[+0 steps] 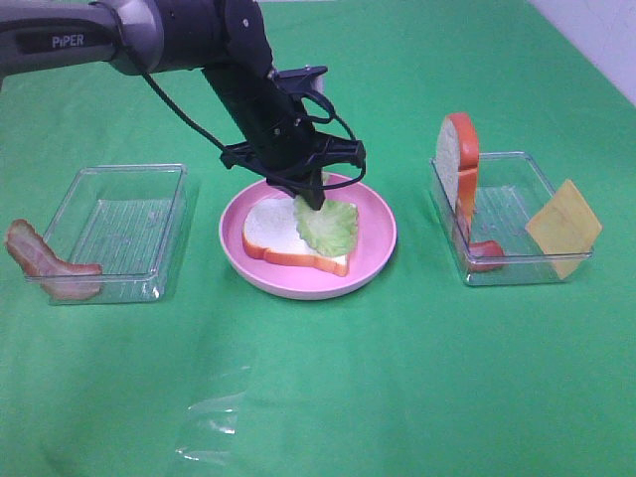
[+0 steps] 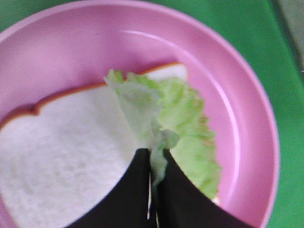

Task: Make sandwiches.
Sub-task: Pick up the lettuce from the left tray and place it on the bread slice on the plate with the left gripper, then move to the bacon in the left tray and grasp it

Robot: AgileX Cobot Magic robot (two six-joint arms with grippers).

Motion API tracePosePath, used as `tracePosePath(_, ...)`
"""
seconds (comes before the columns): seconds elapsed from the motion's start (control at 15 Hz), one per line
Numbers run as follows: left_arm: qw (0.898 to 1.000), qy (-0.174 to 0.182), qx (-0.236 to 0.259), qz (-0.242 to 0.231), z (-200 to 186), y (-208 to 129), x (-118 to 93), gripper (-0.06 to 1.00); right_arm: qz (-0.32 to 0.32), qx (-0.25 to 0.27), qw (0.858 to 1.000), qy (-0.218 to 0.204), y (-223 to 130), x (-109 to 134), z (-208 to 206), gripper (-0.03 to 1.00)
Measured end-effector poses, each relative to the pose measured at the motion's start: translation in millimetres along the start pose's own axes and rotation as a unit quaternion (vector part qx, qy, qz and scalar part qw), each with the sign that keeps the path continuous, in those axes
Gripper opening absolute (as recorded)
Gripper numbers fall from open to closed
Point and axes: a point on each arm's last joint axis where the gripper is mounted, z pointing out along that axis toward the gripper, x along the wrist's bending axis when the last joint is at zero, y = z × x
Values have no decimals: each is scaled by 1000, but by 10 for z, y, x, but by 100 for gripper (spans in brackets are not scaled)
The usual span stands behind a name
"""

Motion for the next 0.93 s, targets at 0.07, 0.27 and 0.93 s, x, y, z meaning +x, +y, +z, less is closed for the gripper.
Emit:
tracePosePath(0.07, 1000, 15, 4, 0, 9, -9, 30, 0, 0, 0, 1000, 0, 0, 0, 0, 87)
tracePosePath(0.27, 998, 59, 13, 1, 25, -25, 116, 0, 0, 0, 1000, 0, 0, 0, 0, 87)
tracePosePath(0.93, 999, 49, 4, 3, -137, 89, 32, 97, 0, 0, 1000, 0, 0, 0, 0, 87)
